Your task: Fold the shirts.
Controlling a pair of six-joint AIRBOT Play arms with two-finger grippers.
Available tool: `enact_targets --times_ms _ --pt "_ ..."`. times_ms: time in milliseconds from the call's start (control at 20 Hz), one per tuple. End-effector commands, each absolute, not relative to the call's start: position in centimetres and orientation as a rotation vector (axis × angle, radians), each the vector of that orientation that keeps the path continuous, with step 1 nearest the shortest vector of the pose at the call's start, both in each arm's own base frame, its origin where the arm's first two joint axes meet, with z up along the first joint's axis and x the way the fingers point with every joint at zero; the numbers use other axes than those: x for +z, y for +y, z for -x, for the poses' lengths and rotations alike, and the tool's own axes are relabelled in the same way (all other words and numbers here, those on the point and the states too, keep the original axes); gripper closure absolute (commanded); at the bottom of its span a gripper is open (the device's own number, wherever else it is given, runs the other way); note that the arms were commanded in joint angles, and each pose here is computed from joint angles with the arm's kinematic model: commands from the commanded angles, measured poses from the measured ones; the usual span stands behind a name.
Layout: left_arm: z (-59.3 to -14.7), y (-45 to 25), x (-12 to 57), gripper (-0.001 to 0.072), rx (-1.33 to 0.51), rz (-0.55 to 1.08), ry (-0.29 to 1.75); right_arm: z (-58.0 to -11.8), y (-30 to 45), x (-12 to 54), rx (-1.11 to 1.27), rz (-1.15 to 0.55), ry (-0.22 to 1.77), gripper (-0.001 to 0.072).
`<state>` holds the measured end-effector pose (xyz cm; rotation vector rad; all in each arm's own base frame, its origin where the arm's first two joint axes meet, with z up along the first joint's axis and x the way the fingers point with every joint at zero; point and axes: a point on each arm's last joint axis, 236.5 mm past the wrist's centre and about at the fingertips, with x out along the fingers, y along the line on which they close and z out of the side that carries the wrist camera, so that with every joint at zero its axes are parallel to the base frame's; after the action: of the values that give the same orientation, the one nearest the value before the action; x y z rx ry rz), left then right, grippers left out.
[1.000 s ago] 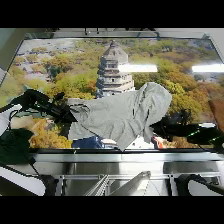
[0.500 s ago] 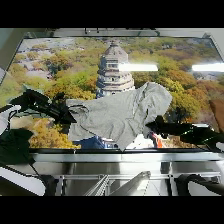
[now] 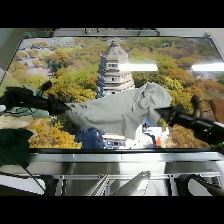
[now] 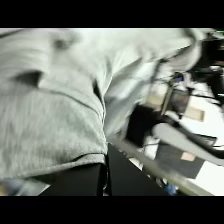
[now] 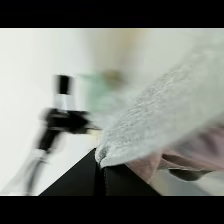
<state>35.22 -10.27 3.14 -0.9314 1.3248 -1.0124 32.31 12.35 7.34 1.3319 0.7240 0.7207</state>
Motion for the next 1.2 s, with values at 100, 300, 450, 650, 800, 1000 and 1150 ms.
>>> enact_targets --times_ms 100,300,450,650,800,1000,1150 --pt "-28.4 -12.7 32.4 0.0688 -1.243 0.32 0.544 -21.2 2.3 40.0 1.157 -0.997 -0.499 0.0691" --pt "-24.1 -11.7 45.9 0.0685 -0.833 -0.031 0.125 -25.5 1.5 39.5 0.655 -0.91 -0.267 0.0692" --pt "-24.5 -11.3 42.1 0.0685 -0.829 0.115 0.263 -28.7 5.0 26.7 0.463 -0.909 0.306 0.0692" --pt "-23.5 -14.1 25.2 0.0685 -0.989 0.373 0.82 -24.3 11.0 15.9 0.514 -0.779 0.88 0.0693" --pt "-20.7 -17.3 16.8 0.0692 -1.109 0.534 1.114 -23.8 12.4 15.3 0.554 -0.74 0.919 0.0694" --pt "-22.0 -17.8 9.4 0.0692 -0.971 0.716 1.32 -21.5 8.6 7.4 0.329 -0.681 1.236 0.0694" --pt "-17.9 -20.7 16.7 0.0693 -1.436 0.745 1.164 -20.5 13.8 13.3 0.664 -0.707 1.067 0.0694"
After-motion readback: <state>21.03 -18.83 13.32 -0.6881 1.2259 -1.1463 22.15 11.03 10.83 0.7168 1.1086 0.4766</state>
